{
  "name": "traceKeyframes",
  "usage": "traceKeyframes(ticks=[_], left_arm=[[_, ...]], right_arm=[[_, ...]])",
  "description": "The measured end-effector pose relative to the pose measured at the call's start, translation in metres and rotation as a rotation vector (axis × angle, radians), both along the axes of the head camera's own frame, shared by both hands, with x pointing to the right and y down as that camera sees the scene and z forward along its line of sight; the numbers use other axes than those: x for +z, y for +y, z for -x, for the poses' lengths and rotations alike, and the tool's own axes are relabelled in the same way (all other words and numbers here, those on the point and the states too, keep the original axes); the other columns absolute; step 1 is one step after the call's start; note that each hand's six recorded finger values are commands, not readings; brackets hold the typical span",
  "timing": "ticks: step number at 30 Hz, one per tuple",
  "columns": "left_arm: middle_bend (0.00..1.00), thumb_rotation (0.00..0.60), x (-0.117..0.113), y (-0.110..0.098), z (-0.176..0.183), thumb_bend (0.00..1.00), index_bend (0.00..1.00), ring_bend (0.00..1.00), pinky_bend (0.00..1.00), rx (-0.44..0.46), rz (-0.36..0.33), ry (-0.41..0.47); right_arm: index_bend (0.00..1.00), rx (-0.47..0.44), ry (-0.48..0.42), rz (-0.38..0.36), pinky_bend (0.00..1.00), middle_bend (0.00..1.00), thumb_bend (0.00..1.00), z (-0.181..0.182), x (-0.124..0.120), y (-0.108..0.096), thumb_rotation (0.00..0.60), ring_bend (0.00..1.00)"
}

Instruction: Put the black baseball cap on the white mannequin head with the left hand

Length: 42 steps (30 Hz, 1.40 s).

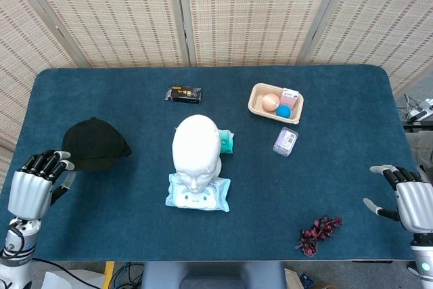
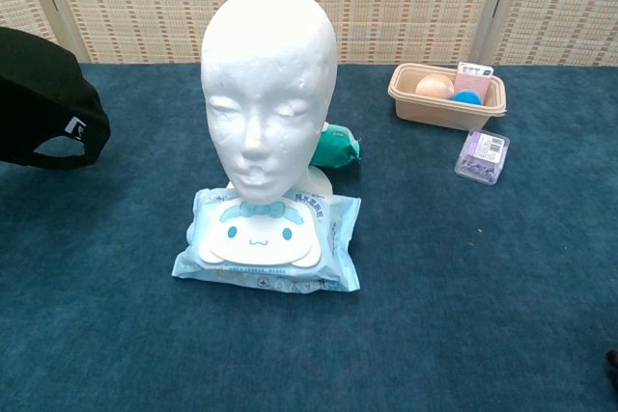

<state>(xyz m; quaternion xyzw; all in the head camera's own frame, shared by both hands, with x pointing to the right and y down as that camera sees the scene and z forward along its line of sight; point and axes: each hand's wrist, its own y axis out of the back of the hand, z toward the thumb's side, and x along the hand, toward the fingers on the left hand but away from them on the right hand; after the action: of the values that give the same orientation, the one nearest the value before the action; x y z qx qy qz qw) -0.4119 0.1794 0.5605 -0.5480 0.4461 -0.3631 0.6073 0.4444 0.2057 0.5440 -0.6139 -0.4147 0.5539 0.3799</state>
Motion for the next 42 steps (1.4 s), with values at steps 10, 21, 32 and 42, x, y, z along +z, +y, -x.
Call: traceKeyframes(ticks=[10, 21, 32, 42], left_arm=[[0.47, 0.6, -0.014, -0.012, 0.0, 0.46, 0.66, 0.38, 0.5, 0.01, -0.05, 0.0], [0.47, 0.6, -0.025, -0.022, -0.003, 0.46, 0.66, 0.38, 0.5, 0.012, -0.088, 0.017], [0.47, 0.6, -0.038, -0.035, -0.006, 0.46, 0.67, 0.38, 0.5, 0.007, -0.134, 0.041], [0.47, 0.6, -0.055, -0.05, -0.01, 0.46, 0.67, 0.39, 0.5, 0.0, -0.19, 0.061]], right_arm=[[0.33, -0.001, 0.0, 0.001, 0.38, 0.36, 0.09, 0.0, 0.0, 0.0, 0.6, 0.31], [0.33, 0.001, 0.001, 0.001, 0.38, 0.36, 0.09, 0.0, -0.001, 0.0, 0.6, 0.31], [0.33, 0.003, -0.001, -0.002, 0.38, 0.36, 0.09, -0.001, -0.002, 0.0, 0.6, 0.31], [0.33, 0.008, -0.003, -0.006, 0.38, 0.36, 0.09, -0.002, -0.003, 0.0, 0.6, 0.31]])
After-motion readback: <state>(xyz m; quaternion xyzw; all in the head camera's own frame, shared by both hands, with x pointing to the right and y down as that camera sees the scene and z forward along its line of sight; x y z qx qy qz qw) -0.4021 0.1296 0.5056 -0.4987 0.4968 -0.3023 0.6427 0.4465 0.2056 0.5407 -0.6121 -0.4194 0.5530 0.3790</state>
